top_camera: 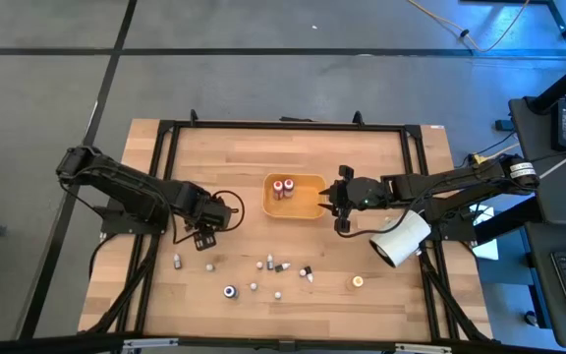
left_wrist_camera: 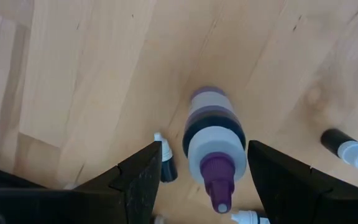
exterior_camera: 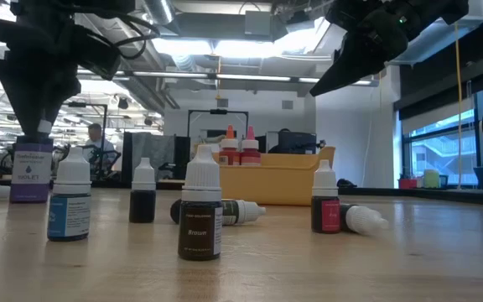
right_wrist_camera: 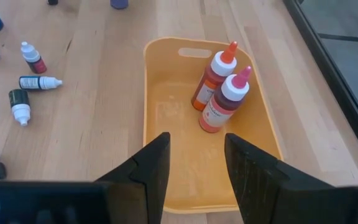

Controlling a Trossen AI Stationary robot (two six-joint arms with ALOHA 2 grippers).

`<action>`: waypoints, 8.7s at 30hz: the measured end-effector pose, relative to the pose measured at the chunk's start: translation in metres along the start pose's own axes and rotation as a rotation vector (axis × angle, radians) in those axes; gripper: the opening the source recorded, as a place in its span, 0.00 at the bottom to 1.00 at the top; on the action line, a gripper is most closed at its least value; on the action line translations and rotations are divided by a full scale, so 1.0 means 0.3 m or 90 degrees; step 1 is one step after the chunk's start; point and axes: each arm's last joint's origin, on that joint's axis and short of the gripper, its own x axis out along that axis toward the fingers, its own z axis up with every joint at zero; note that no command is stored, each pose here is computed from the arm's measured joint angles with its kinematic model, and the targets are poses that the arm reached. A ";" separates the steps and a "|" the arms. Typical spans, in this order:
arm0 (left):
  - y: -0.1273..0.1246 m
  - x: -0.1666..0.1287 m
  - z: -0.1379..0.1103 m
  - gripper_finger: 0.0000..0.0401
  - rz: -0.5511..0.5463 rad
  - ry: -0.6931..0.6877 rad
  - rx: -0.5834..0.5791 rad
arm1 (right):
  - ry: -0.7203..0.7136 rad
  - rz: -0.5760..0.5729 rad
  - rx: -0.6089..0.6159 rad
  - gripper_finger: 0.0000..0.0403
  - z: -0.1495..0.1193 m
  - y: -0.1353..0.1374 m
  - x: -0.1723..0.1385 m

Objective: Pick & Place food coloring
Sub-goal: Put the big purple food coloring bottle into the yellow bin, then put the big yellow food coloring bottle into the yellow bin

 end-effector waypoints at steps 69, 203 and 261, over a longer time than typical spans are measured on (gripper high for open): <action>0.060 -0.012 0.532 0.31 0.028 -0.247 0.243 | -0.003 0.000 -0.003 0.38 0.002 0.000 0.000; 0.147 -0.098 0.247 0.35 -0.118 -0.767 0.236 | 0.452 0.287 -0.269 0.38 -0.048 0.589 -0.102; 0.150 -0.071 0.236 0.35 -0.113 -0.711 0.241 | 0.359 0.082 -0.173 0.30 0.247 -0.023 0.434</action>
